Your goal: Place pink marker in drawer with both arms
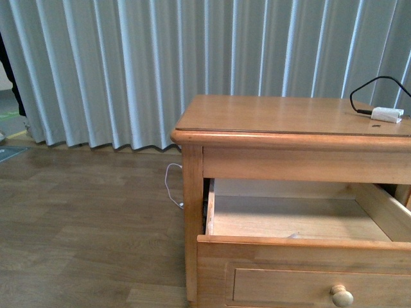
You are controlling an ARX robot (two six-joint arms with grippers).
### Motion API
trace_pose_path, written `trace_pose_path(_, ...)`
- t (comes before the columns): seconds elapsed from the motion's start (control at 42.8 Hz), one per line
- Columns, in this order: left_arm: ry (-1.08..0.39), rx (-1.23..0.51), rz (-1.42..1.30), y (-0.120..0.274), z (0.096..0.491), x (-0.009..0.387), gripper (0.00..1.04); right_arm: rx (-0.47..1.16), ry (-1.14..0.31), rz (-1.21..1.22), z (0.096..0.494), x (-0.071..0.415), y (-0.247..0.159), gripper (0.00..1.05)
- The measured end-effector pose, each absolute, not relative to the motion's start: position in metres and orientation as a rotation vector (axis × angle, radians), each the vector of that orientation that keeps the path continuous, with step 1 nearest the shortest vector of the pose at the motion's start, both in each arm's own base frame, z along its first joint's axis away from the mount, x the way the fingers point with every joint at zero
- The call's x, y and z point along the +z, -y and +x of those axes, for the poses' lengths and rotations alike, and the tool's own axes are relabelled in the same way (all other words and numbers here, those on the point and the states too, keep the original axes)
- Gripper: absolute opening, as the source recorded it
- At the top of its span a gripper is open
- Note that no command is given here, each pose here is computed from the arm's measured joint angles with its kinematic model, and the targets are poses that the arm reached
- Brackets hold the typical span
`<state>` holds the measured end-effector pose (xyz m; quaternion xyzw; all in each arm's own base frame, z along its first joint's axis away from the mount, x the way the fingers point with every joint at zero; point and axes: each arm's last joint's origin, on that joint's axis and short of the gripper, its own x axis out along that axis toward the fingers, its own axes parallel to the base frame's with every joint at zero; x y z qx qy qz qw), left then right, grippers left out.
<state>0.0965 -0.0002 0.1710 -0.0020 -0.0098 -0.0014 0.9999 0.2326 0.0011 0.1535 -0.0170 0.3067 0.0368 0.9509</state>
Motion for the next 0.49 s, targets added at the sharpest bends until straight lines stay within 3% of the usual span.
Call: trace_pose_path(0.491, 0.020, -0.003, -0.004, 0.000, 0.097, 0.171, 0.98, 0.062, -0.631, -0.032, 0.311, 0.098, -0.017, 0.96)
